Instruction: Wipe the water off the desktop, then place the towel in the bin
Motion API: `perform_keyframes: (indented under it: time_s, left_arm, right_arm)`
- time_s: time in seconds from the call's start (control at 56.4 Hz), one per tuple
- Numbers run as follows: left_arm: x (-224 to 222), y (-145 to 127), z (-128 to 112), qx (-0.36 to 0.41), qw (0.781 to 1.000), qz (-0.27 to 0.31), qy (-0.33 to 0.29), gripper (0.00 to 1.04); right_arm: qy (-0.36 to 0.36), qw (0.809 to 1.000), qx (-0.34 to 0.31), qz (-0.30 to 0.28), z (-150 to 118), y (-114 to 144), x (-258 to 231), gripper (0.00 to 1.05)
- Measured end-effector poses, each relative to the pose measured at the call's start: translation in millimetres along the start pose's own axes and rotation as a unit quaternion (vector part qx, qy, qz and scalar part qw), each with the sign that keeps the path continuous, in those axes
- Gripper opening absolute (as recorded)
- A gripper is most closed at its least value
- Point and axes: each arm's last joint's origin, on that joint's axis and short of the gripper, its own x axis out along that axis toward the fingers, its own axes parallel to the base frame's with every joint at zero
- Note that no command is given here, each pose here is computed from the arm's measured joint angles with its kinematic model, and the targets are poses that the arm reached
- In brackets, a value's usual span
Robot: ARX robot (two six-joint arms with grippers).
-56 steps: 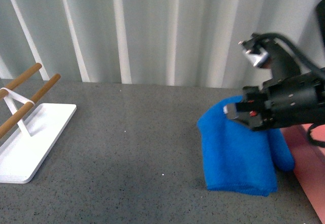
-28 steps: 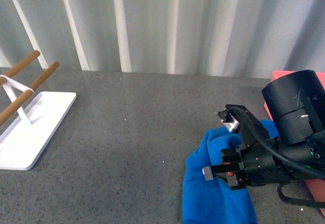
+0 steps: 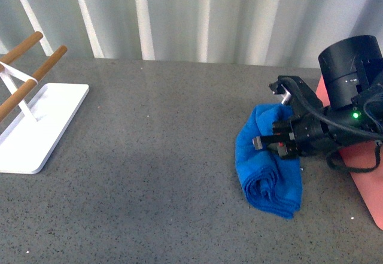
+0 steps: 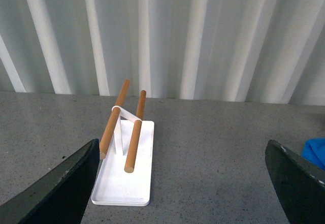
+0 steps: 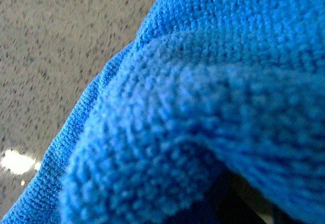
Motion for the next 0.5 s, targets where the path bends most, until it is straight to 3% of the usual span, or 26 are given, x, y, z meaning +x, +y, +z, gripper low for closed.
perform_keyframes:
  time_s: [0.231, 0.497]
  left_arm:
    - [0, 0, 0, 0.0, 1.0, 0.0, 0.0, 0.98]
    - [0, 0, 0, 0.0, 1.0, 0.0, 0.0, 0.98]
  right_arm:
    - [-0.062, 0.997, -0.02, 0.039, 40, 6, 30, 0.03]
    - [-0.079, 0.987, -0.07, 0.12, 64, 52, 39, 0.03]
